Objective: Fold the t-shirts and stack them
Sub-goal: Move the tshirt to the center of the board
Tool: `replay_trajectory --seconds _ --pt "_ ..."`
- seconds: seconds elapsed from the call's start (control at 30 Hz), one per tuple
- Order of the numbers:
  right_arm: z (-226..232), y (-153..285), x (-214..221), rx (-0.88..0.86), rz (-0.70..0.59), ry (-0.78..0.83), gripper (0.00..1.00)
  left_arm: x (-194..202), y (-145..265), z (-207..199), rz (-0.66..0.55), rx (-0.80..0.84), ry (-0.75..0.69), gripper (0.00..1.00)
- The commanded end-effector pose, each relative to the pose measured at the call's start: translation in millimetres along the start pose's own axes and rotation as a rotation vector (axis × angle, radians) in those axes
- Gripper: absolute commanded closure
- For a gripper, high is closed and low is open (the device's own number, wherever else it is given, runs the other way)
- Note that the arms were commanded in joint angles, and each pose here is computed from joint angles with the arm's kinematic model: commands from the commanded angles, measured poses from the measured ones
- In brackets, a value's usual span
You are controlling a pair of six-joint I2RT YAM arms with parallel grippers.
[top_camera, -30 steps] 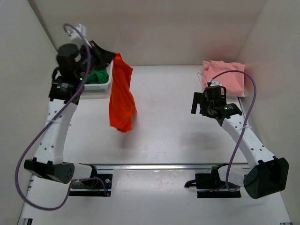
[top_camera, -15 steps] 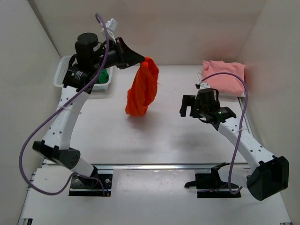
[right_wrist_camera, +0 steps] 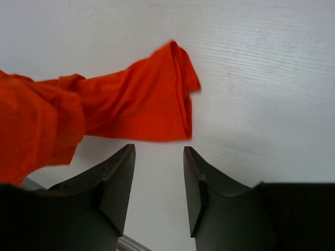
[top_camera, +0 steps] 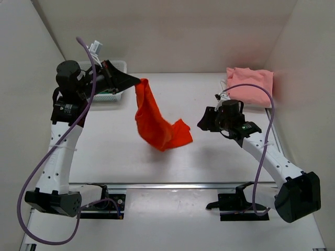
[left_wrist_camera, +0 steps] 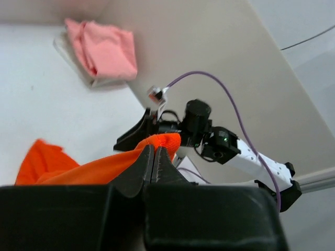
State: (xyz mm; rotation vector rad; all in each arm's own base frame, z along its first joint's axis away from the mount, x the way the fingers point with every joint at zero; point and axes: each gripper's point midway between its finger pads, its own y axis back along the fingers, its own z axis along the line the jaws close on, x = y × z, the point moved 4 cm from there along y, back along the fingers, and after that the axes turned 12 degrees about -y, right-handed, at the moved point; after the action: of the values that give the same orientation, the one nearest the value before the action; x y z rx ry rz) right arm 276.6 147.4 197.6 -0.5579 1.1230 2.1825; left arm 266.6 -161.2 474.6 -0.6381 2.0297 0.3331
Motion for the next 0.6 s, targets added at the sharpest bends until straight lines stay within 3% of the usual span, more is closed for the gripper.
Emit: replay_trajectory --seconds 0.0,0.23,0.3,0.57 --pt "27.1 -2.3 -2.4 -0.145 -0.022 -0.002 0.62 31.2 2.2 15.6 0.06 -0.009 0.034 1.0" --pt "91.8 15.3 13.9 -0.387 -0.123 0.198 0.43 64.9 -10.4 32.6 0.124 -0.081 0.06 1.0" --pt "103.9 10.4 21.1 -0.398 -0.11 0.228 0.32 67.8 -9.2 34.9 0.129 -0.094 0.068 1.0" --pt "166.1 -11.0 80.9 -0.485 -0.13 0.363 0.26 67.0 -8.8 37.1 0.124 -0.109 0.07 1.0"
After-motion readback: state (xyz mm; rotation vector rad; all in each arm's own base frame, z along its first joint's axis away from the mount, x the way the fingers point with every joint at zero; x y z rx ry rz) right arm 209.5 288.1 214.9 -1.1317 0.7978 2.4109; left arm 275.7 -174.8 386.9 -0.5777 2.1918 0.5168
